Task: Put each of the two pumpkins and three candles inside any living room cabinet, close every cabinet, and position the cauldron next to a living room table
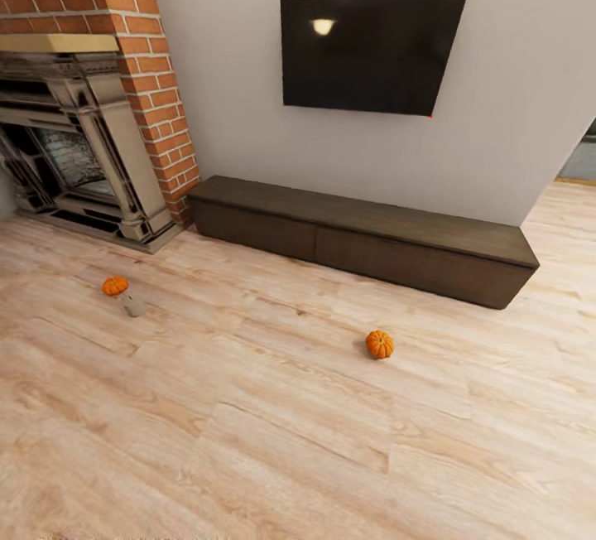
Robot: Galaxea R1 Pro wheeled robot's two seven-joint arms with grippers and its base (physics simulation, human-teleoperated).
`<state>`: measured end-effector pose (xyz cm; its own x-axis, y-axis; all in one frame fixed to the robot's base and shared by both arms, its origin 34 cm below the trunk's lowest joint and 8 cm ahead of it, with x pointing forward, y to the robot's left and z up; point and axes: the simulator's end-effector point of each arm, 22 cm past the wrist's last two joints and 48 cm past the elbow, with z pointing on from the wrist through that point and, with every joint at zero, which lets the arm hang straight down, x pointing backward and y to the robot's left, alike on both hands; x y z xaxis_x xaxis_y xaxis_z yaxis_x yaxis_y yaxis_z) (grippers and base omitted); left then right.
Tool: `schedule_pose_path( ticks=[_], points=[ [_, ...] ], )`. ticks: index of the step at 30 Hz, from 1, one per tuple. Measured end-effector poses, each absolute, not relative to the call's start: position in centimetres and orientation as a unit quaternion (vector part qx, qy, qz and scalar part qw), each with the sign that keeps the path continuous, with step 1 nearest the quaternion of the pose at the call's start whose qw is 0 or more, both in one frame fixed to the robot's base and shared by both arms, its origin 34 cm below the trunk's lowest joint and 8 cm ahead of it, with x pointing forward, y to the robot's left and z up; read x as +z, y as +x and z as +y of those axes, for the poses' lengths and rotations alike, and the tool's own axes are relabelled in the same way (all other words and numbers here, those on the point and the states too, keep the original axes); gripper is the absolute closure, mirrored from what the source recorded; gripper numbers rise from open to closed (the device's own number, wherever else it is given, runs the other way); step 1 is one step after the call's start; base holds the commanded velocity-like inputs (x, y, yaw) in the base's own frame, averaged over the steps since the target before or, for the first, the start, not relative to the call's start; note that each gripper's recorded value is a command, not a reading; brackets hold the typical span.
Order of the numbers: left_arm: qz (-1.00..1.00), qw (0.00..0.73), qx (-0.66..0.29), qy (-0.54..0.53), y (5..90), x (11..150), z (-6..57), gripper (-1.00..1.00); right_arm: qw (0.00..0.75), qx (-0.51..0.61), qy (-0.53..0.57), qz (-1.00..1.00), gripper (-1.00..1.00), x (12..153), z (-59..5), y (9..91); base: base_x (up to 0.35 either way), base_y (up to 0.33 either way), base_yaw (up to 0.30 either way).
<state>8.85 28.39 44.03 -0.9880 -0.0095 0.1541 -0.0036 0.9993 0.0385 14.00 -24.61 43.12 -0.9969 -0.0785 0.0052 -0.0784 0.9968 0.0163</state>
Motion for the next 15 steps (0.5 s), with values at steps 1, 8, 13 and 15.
schedule_pose_path(
  ticks=[1,8,13,15],
  points=[
    [-0.997,0.077,-0.019,0.003,8.88,44.02,28.39,-1.00,0.002,-0.008,0.039,-0.999,-1.00,43.12,-24.64,14.04,0.000,0.000,0.259],
    [-0.997,0.074,-0.019,0.004,9.12,43.99,28.39,-1.00,-0.001,-0.007,0.039,-0.999,-1.00,43.12,-24.73,14.31,0.000,0.000,0.259],
    [-0.997,0.072,-0.019,0.004,9.29,43.97,28.39,-1.00,-0.003,-0.007,0.039,-0.999,-1.00,43.13,-24.72,14.49,0.000,0.000,0.259],
    [-0.997,0.071,-0.019,0.004,9.37,43.96,28.40,-1.00,-0.004,-0.007,0.039,-0.999,-1.00,43.13,-24.73,14.56,0.000,0.000,0.258]
  ],
)
